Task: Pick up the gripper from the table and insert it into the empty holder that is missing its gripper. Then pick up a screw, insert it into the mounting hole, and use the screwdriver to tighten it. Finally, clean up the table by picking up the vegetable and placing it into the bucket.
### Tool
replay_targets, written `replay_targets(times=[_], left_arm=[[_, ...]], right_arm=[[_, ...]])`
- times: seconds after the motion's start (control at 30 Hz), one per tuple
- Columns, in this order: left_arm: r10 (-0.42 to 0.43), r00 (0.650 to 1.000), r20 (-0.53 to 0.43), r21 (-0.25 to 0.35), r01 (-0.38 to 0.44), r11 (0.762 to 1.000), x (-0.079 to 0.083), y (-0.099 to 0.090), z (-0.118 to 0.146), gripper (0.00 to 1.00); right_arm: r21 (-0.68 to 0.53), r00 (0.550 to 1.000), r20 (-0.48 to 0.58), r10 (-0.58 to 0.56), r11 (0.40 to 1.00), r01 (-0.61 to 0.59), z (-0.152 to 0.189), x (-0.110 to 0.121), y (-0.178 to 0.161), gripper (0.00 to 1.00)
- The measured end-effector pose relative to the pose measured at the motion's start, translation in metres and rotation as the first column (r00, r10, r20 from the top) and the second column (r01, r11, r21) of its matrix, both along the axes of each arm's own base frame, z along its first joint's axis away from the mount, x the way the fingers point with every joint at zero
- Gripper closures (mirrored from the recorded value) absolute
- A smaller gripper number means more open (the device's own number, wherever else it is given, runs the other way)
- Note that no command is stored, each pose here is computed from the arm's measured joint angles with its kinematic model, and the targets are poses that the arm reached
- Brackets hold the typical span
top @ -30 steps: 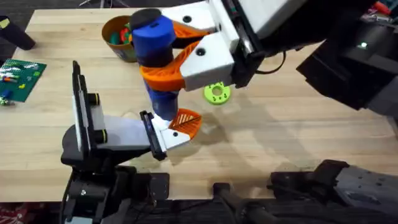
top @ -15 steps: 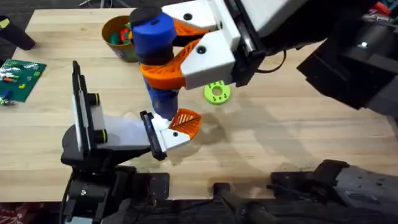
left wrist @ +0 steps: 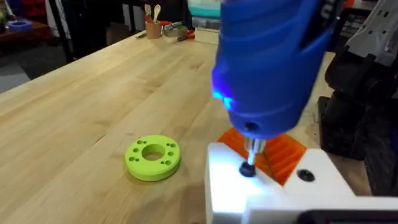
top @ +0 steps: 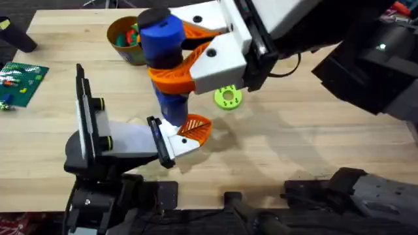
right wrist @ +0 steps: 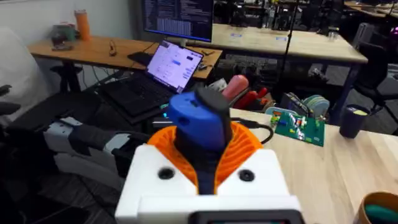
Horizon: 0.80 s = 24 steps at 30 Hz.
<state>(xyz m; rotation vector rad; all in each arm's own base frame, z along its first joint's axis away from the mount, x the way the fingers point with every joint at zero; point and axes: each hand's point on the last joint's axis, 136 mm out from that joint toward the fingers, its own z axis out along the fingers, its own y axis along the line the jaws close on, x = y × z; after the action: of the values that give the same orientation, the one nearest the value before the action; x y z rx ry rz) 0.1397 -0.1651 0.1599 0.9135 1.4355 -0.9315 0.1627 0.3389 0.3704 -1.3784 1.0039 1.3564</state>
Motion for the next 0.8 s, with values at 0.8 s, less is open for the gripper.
replay_targets(times=[0.8], left_arm=[[0.000, 1.000, 0.000, 0.000, 0.000, 1.000, 0.0000, 0.0000, 0.0000, 0.995]], right_arm=[[-0.008, 1.000, -0.010, -0.001, 1.000, 0.001, -0.0040, 0.0024, 0.0018, 0.897]])
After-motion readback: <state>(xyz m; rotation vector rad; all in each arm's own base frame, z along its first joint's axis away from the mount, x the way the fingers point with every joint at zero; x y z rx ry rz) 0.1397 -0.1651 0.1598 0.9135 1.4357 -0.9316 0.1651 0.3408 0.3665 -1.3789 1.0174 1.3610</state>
